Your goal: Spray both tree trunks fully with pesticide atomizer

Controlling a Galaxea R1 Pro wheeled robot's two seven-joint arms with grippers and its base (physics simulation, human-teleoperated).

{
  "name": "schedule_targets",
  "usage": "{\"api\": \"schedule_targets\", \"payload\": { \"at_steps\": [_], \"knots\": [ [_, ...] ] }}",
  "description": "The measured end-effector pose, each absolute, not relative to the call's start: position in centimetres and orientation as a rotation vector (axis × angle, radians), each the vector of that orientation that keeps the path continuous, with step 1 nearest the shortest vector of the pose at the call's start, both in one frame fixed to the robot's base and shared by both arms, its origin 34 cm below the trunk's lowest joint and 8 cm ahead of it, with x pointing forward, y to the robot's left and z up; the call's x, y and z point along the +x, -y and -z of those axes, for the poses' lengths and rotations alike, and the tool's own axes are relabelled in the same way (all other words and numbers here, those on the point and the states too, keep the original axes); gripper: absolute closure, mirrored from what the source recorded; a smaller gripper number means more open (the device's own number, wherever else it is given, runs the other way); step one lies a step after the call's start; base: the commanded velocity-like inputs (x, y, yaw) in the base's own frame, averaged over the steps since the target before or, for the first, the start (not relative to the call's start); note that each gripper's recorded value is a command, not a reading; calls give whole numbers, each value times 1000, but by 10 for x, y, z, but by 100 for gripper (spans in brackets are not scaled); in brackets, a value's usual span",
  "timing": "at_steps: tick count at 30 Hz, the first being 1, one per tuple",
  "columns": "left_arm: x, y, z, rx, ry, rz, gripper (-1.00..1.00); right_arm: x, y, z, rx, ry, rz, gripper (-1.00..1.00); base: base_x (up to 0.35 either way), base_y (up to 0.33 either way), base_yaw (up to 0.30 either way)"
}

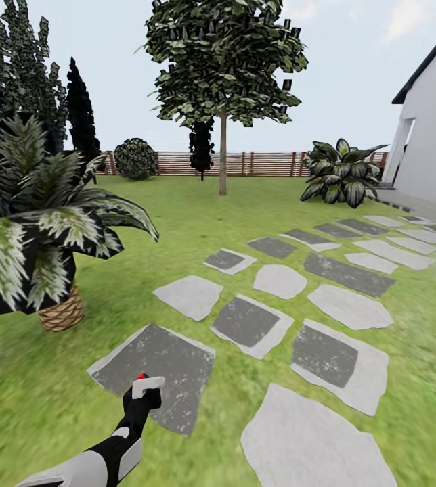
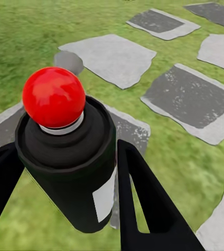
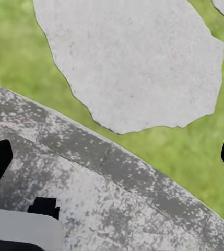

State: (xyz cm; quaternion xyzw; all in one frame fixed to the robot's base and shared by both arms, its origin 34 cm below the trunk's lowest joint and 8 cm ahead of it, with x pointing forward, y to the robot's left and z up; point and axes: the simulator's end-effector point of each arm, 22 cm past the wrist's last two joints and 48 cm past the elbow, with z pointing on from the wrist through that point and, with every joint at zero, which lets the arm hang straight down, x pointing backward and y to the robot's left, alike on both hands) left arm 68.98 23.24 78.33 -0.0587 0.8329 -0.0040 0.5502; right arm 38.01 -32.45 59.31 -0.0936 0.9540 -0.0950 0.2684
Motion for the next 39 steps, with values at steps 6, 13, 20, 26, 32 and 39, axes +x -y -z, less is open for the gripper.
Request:
{"api": "schedule_targets", "payload": {
  "at_steps": [6,13,20,26,32,39],
  "knots": [
    [690,-232,-783,-139,-1971,10,100,380,325,-593,-253,-2574,256,-100,350,0,0],
    [690,-232,-783,-138,-1972,10,100,380,325,-593,-253,-2574,257,-100,350,0,0],
    [690,-232,-783,-138,-1971,10,100,380,325,-593,-253,-2575,257,-100,350,0,0],
    [690,-232,-784,-140,-1970,10,100,380,325,-593,-253,-2574,257,-100,350,0,0],
    [690,-233,-784,-142,-1968,9,100,380,325,-593,-253,-2574,256,-100,345,0,0],
    [690,-232,-784,-141,-1968,9,100,380,325,-593,-252,-2573,256,-100,297,0,0]
  ]
}}
